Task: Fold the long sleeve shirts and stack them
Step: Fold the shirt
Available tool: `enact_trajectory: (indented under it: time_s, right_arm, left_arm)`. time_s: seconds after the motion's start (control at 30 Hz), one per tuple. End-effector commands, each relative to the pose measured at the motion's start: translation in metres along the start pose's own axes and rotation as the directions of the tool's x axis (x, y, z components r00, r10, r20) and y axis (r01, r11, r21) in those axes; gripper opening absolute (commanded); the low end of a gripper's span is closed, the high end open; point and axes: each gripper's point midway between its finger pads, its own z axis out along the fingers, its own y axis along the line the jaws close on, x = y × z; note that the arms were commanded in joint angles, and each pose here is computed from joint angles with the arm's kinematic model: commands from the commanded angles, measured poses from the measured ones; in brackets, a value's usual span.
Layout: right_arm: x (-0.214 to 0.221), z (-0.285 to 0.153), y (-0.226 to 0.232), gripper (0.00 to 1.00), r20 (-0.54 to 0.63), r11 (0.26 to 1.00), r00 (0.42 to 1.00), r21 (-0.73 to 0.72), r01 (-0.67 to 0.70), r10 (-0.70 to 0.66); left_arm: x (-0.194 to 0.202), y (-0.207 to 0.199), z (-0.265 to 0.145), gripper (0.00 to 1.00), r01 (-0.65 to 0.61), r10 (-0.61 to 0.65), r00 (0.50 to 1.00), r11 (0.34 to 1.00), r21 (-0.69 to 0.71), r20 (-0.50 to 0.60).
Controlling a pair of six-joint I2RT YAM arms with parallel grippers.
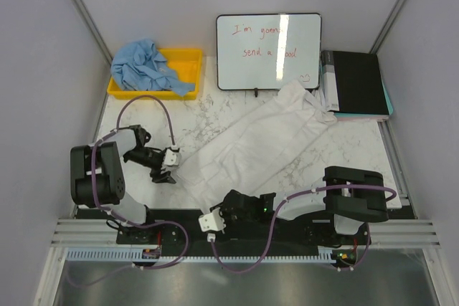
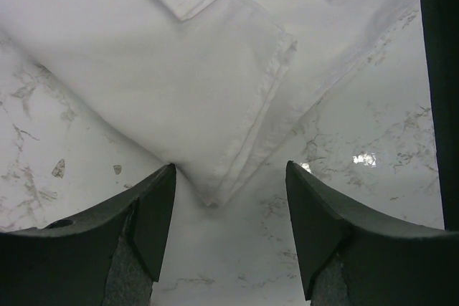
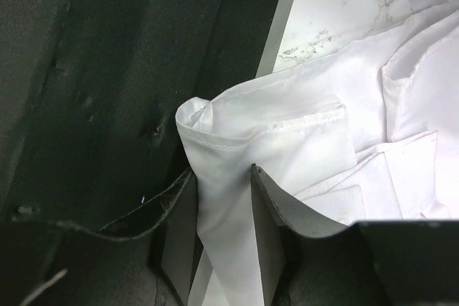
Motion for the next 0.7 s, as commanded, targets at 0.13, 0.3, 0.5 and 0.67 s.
enact_trajectory:
  time_s: [0.13,0.3,0.5,0.67]
  right_arm:
    - [-0.014,0.000,-0.010,0.41,0.033,0.999,0.999,0.036,-0.001,0.000]
    - [-0.014,-0.001,-0.009,0.40,0.035,0.999,0.999,0.036,0.001,-0.002]
    - [-0.012,-0.004,-0.008,0.40,0.036,0.999,0.999,0.037,-0.002,0.001]
    - [-0.013,-0.004,-0.009,0.40,0.042,0.999,0.999,0.043,0.002,-0.003]
  left_arm:
    - [-0.028,0.043,0.001,0.68,-0.762,0.760,0.646,0.636,-0.123,-0.074]
    - [-0.034,0.040,-0.004,0.71,-0.780,0.774,0.624,0.611,-0.131,-0.105]
    - [-0.042,0.039,-0.016,0.74,-0.797,0.783,0.603,0.588,-0.135,-0.150]
    - [-0.048,0.025,-0.013,0.71,-0.771,0.767,0.635,0.621,-0.141,-0.097]
